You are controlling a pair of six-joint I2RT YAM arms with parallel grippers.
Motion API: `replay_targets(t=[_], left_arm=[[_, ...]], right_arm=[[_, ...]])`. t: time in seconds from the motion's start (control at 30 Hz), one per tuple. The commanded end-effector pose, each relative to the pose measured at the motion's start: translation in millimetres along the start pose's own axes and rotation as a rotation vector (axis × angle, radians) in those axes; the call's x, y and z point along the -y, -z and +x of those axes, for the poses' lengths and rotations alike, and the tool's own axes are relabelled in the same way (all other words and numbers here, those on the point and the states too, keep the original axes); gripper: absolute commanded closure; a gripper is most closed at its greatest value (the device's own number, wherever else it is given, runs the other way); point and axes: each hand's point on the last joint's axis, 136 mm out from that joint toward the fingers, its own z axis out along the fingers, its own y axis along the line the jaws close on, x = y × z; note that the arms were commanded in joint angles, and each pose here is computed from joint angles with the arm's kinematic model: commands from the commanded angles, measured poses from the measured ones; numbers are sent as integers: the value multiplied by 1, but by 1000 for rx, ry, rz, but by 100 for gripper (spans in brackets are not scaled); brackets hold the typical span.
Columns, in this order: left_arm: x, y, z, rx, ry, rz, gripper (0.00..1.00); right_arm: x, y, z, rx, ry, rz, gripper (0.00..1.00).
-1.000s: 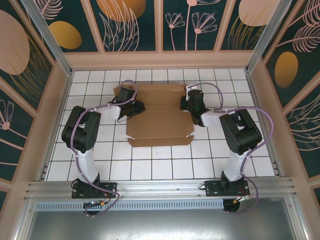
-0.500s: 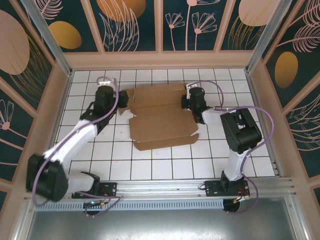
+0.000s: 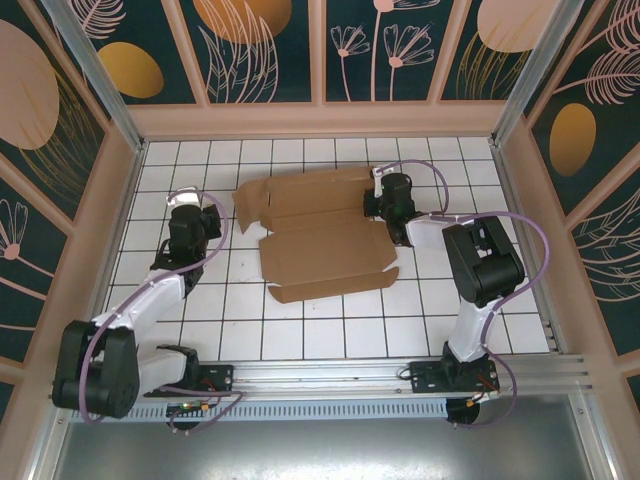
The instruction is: Fold the paper box
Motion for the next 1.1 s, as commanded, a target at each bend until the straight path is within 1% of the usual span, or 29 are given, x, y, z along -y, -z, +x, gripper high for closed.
replay_targets(t=[0.0,0.1,0.17,0.23,0.3,0.4,0.53,0.67,0.83,0.9,1.07], left_arm=[[6,-14,-32,82,45,20,50],[17,-27,-30,60,7,64,51],[31,-32,-27,52,-23,135,53],[34,-34,-27,52,-28,149,55],[43,-31,-26,65,-57,206,55],[59,-31,-18,40,-112,300,55],[72,-25,-16,42,-105,382,57],[86,-18,-13,38,-99,476,62],[100,-19,-9,18,-67,534,64],[105,-21,-7,12,-65,530,64],[119,-17,-10,33,-67,549,63]], right_arm=[[3,-2,31,-90,4,-8,100],[3,-2,32,-88,2,-8,100],[0,-2,32,-90,-3,-26,100],[-2,-2,34,-94,-5,-37,100],[-2,-2,33,-91,-5,-40,100],[-3,-3,34,-92,-8,-43,100],[-4,-5,36,-98,-13,-49,100],[-5,-5,37,-101,-17,-56,100],[-9,-5,39,-105,-13,-67,100],[-10,-5,39,-106,-14,-72,100],[-14,-5,40,-111,-10,-79,100]])
